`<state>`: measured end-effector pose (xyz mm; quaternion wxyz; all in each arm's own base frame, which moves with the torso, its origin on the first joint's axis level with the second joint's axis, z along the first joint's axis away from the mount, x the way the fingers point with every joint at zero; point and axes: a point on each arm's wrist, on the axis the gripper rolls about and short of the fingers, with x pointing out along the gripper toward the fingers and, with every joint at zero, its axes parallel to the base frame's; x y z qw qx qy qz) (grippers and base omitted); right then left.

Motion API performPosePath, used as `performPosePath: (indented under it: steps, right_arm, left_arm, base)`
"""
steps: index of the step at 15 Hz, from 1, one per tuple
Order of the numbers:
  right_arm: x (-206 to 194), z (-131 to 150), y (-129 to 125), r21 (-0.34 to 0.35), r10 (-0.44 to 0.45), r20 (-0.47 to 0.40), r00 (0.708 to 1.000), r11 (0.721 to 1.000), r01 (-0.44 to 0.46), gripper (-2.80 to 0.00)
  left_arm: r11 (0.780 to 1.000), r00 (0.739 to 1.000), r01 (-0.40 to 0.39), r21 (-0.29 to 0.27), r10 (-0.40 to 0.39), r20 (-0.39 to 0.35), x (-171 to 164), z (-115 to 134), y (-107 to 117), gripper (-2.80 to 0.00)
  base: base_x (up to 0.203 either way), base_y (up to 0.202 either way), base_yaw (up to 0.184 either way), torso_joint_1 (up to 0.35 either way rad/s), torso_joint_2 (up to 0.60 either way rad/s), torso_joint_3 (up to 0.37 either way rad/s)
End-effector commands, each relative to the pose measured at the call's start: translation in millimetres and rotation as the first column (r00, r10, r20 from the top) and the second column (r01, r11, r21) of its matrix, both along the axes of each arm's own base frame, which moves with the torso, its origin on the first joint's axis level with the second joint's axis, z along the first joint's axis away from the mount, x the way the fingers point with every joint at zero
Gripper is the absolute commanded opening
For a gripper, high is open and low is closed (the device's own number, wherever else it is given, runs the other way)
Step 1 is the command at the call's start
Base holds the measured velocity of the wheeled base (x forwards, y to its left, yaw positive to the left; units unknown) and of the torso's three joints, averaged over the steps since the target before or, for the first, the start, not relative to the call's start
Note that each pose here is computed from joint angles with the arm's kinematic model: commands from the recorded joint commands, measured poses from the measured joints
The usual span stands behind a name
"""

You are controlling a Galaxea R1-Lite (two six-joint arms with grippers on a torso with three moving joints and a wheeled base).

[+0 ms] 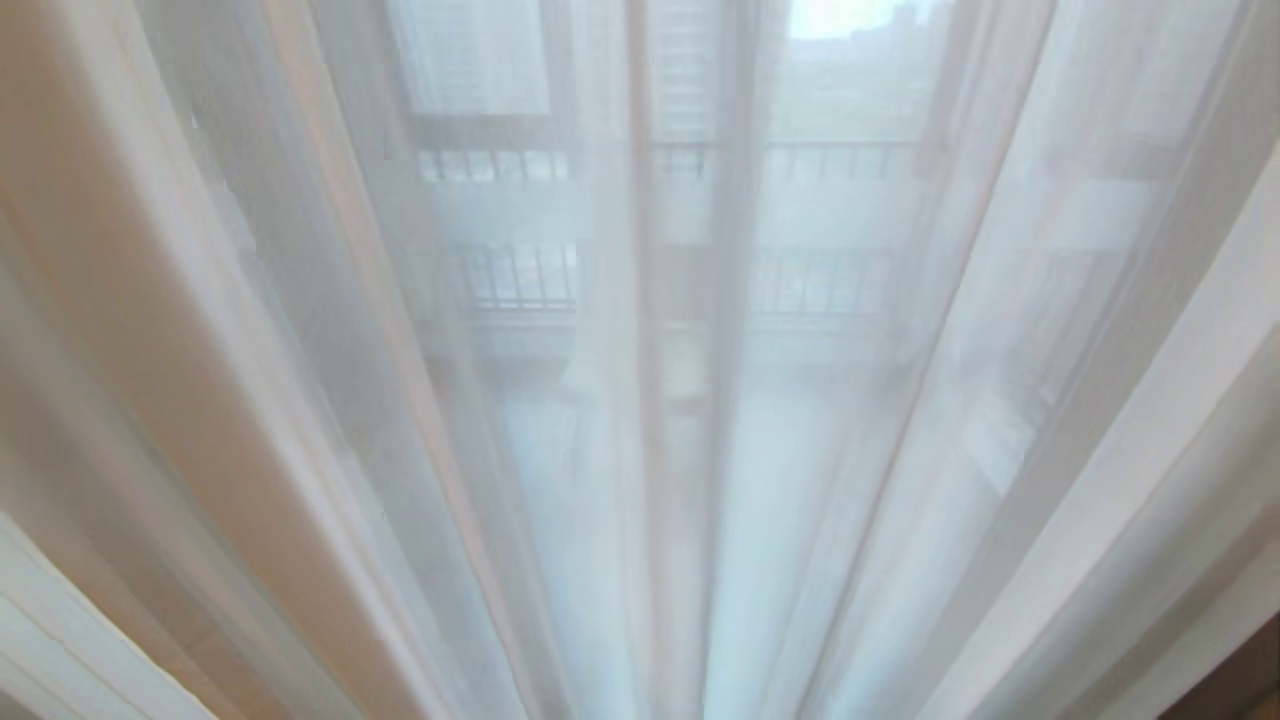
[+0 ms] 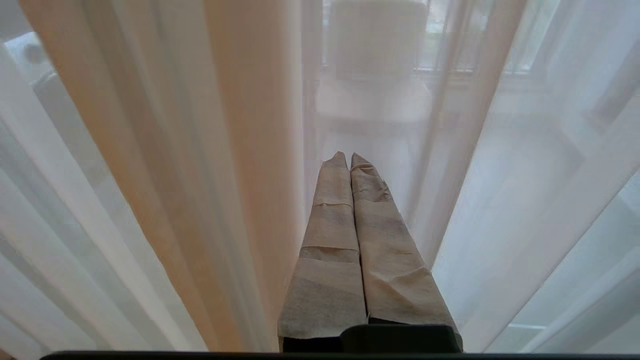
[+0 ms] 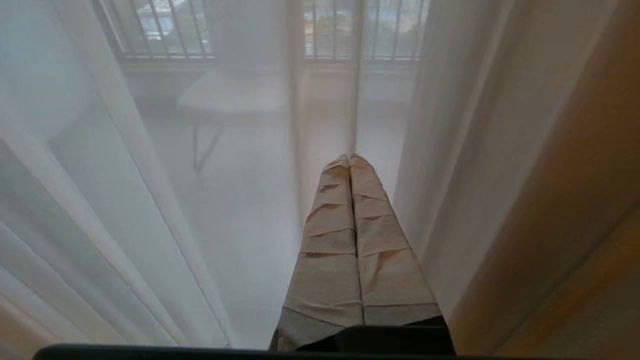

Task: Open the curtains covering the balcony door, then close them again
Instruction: Close the outer curtains on both sides

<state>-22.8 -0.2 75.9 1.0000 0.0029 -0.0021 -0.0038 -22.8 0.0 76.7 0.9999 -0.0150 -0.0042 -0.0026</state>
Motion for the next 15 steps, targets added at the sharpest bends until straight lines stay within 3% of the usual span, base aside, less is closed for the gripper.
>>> performPosePath:
  steps: [1, 15]
  right_arm:
    - [0.0, 0.0, 0.0, 0.000, 0.000, 0.000, 1.000, 1.000, 0.000, -2.80]
    - [0.0, 0.0, 0.0, -0.001, 0.001, 0.000, 1.000, 1.000, -0.001, -2.80]
  left_arm:
    - [1.000, 1.000, 0.000, -0.001, 0.000, 0.002, -0.2, 0.2, 0.0, -2.80]
    - [1.000, 1.000, -0.001, 0.000, 0.001, 0.002, 0.0, -0.1, 0.0, -2.80]
  base:
    - [0.000, -0.190, 0.001, 0.003, 0.00, 0.000]
    - [0.000, -0.191, -0.008, 0.000, 0.00, 0.003]
